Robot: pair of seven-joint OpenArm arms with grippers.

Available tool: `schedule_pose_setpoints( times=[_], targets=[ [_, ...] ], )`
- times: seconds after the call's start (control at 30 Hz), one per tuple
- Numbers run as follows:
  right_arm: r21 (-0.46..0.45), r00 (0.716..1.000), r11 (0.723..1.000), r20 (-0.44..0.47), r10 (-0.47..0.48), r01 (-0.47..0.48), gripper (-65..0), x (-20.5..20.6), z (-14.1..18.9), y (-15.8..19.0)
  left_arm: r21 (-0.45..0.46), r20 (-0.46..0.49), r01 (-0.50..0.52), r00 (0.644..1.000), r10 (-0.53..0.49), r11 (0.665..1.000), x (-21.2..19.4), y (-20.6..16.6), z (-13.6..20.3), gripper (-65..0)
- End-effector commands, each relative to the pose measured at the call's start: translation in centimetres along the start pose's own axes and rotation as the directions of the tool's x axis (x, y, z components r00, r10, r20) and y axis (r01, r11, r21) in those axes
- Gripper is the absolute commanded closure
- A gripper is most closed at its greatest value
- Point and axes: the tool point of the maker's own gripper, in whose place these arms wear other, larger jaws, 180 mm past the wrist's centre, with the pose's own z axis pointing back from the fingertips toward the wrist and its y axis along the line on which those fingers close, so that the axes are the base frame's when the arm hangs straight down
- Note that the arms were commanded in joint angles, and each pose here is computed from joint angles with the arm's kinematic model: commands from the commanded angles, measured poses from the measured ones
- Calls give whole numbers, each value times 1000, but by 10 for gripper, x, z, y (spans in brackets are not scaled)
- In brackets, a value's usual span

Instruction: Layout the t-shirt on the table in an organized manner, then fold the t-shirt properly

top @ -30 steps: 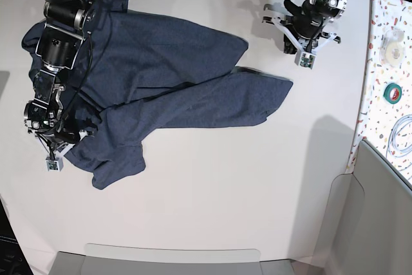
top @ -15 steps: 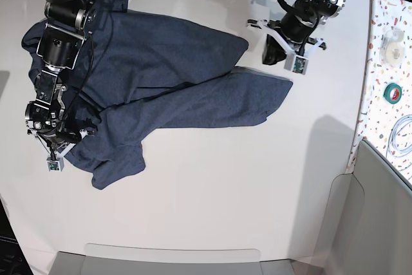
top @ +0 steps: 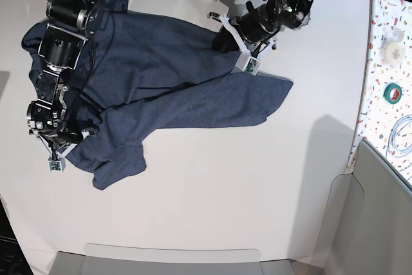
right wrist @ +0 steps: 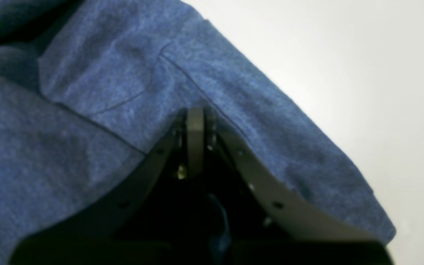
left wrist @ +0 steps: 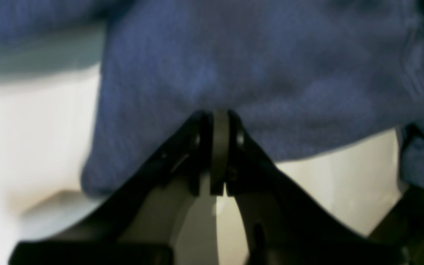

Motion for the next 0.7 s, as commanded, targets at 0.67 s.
schedule_pose_setpoints(
  times=[0.67],
  targets=[
    [-183,994,980,89,-62,78,0,16,2,-64,498,7,-191,976,216,846,-61,162,70,-40]
  ],
)
